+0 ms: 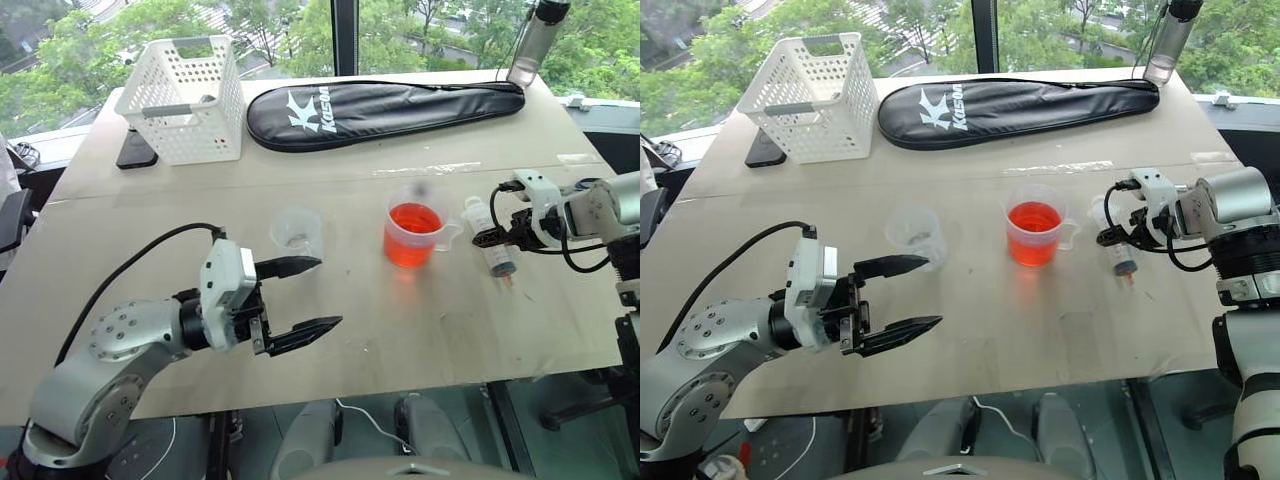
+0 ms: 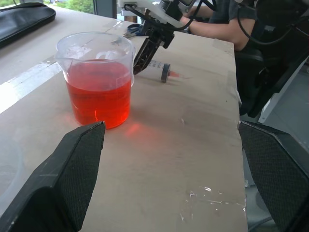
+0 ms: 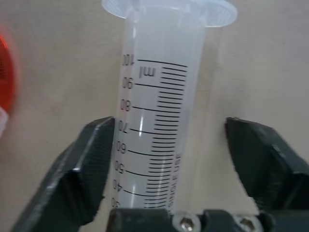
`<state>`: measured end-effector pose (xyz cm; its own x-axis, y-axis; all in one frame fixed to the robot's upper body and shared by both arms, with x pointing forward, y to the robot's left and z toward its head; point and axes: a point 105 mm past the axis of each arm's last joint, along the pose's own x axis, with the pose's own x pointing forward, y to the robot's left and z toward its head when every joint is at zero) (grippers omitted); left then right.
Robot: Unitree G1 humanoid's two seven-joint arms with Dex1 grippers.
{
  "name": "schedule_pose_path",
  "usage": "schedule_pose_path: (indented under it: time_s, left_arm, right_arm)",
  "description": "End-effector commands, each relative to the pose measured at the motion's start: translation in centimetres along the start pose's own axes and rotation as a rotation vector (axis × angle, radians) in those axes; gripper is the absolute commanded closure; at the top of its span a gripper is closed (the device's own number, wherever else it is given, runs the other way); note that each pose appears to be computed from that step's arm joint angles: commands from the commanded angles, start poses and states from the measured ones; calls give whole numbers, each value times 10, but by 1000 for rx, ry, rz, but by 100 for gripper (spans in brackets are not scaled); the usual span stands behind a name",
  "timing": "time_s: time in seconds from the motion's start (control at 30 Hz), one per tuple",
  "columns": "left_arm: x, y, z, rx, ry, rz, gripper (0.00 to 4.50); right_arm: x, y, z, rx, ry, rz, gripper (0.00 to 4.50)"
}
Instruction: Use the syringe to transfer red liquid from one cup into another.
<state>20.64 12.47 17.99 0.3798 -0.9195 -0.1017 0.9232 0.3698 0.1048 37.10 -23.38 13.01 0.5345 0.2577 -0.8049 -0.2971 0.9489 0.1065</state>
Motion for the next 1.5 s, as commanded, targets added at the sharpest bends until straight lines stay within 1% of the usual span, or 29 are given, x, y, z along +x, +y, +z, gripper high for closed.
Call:
schedule_pose_path:
  time_s: [0.03,0.07,0.1,0.27,0.33,0.4,0.5,0.57,0.63,0.7,0.77,0.83,0.87,0.97,1.03,1.13,1.2,1.3,1.37,1.5]
  left_arm:
    - [0,-5,11,36,-31,-6,0]
    - [0,-5,11,36,-32,-2,0]
    - [0,-5,12,36,-32,0,0]
    - [3,-8,15,38,-37,4,0]
    - [4,-9,16,39,-44,16,0]
    - [5,-7,18,32,-59,39,0]
    - [7,-7,21,30,-68,67,0]
    - [9,-5,26,28,-85,90,0]
    - [11,4,29,20,-102,117,0]
    - [13,13,33,23,-116,135,0]
    - [15,21,38,35,-130,131,0]
    - [17,34,50,40,-171,154,0]
    - [18,41,55,46,-190,165,0]
    - [19,63,69,11,-217,177,0]
    - [21,77,78,6,-220,171,0]
    - [26,100,97,7,-239,191,0]
    - [32,109,117,29,-285,191,0]
    - [39,115,134,50,-323,186,0]
    - [44,121,143,72,-321,198,0]
    - [53,129,152,107,-307,212,0]
  right_arm:
    - [4,-3,3,-38,6,4,247]
    - [5,-4,3,-48,14,8,277]
    - [5,-4,3,-62,25,14,295]
    - [-1,-9,-4,-114,61,39,295]
    - [-13,-15,-3,-140,27,31,295]
    - [-32,-23,3,-206,-66,4,295]
    - [-63,-19,7,-244,-190,16,296]
    - [-89,-7,19,-247,-349,40,296]
    - [-119,11,42,-275,-626,61,296]
    - [-150,41,62,-228,-934,185,296]
    - [-166,69,71,-232,-1099,258,296]
    - [-172,94,80,-236,-1240,280,296]
    - [-173,106,82,-224,-1286,307,296]
    - [-155,143,79,-328,-1296,333,296]
    - [-144,156,80,-320,-1320,343,296]
    - [-126,176,79,-362,-1338,346,297]
    - [-108,181,79,-355,-1337,328,297]
    - [-93,181,77,-371,-1353,289,297]
    - [-83,184,75,-371,-1361,278,297]
    - [-70,189,72,-337,-1378,266,298]
